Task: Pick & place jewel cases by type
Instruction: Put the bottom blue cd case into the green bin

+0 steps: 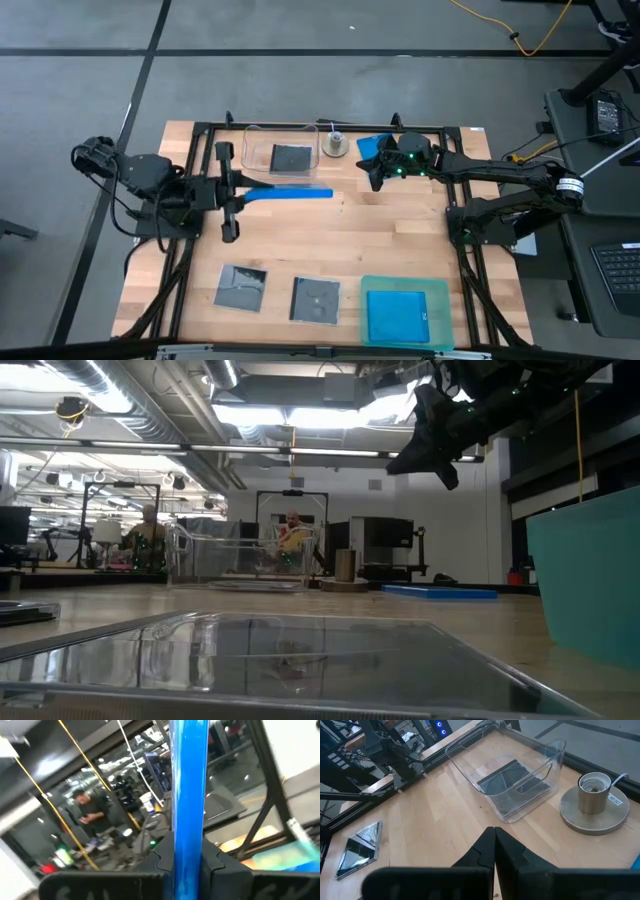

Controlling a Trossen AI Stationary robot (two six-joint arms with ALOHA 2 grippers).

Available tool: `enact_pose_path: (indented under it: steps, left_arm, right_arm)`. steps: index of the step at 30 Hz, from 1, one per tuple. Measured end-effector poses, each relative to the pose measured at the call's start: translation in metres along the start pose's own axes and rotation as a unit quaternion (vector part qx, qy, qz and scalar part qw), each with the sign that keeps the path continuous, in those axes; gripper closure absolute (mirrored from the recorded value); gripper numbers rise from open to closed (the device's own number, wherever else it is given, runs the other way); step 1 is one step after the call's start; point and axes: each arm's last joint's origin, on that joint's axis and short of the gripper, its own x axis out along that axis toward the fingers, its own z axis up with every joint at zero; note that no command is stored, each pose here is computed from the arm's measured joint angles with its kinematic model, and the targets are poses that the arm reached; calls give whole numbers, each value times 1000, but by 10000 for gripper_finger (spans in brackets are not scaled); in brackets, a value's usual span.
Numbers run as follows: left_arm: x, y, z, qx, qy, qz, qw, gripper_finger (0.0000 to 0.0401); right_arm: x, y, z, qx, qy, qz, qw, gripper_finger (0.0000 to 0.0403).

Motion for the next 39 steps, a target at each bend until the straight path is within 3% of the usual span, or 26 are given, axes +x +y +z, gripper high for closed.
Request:
enact_pose_path:
  steps: [12,19,30,39]
  left_arm:
    - [8,11,-8,-174,-1,-21,985,379]
    - [11,17,-11,-297,2,-18,955,379]
    - [13,20,-29,-508,79,17,857,378]
    - [15,28,-44,-636,112,76,759,376]
  right_arm:
    - [0,0,0,-27,0,0,1000,395]
    - [0,0,0,-33,-1,0,999,395]
    - [0,0,1,-82,-4,2,997,395]
    - [0,2,2,-125,-11,7,992,395]
